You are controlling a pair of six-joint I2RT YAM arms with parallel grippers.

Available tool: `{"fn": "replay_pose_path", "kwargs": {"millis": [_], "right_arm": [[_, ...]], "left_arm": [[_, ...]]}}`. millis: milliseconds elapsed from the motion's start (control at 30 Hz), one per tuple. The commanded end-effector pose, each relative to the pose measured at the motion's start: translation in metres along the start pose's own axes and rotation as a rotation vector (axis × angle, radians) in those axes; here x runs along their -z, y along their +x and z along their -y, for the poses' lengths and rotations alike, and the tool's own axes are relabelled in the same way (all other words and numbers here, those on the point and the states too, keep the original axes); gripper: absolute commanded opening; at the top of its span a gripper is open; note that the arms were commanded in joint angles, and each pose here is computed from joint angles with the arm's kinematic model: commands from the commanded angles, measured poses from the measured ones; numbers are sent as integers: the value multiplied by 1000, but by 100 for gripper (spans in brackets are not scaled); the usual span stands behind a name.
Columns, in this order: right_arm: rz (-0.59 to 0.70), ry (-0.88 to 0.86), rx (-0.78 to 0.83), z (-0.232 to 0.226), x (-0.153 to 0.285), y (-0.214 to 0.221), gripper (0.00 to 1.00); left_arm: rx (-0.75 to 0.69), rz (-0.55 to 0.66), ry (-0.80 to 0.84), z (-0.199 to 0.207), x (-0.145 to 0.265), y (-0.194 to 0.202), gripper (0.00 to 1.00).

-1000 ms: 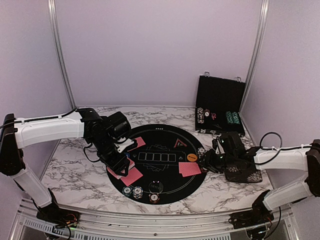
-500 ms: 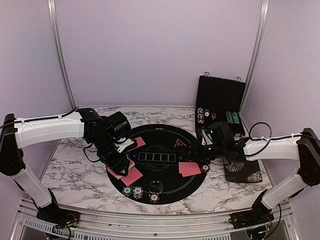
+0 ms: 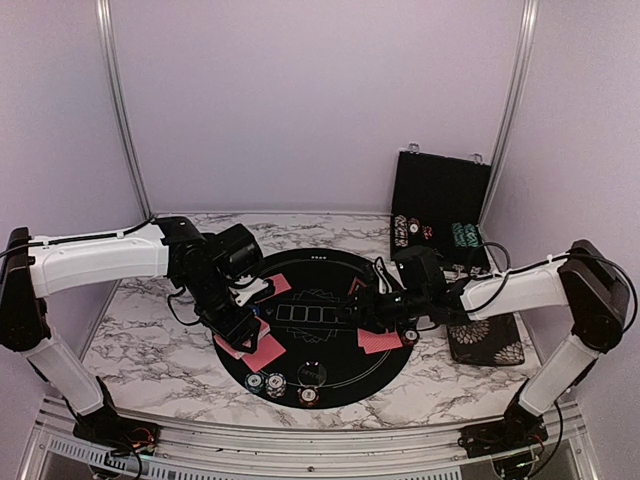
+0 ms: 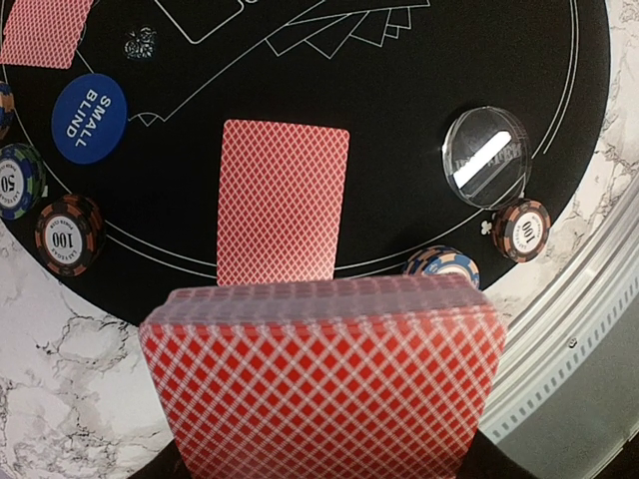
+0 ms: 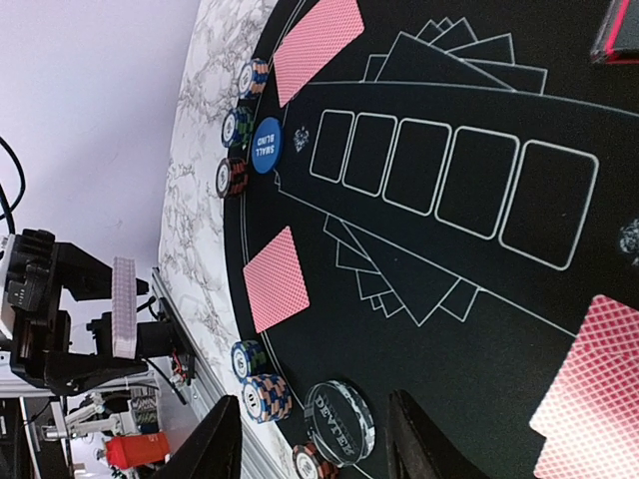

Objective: Distribute texas hold em gaming equipment
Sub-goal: Pick up the poker card from the face-down deck piles.

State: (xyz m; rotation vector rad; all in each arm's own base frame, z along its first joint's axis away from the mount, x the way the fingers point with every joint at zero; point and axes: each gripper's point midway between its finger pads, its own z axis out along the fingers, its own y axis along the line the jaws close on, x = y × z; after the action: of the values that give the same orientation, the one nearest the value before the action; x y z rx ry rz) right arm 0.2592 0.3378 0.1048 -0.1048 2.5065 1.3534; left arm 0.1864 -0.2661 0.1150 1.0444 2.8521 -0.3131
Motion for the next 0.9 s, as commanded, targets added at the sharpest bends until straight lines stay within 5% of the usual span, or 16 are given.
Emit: {"fn": "replay_pose_path", "kwargs": {"millis": [0,867], "right_arm": [[-5,-128,30,-37,-6,-9,48],[-147,-319,10,-84,-52,12,52]], "left_arm": [[1,20,0,3,2,-2,51],[-27,22,16,9,1,-5,51]]}}
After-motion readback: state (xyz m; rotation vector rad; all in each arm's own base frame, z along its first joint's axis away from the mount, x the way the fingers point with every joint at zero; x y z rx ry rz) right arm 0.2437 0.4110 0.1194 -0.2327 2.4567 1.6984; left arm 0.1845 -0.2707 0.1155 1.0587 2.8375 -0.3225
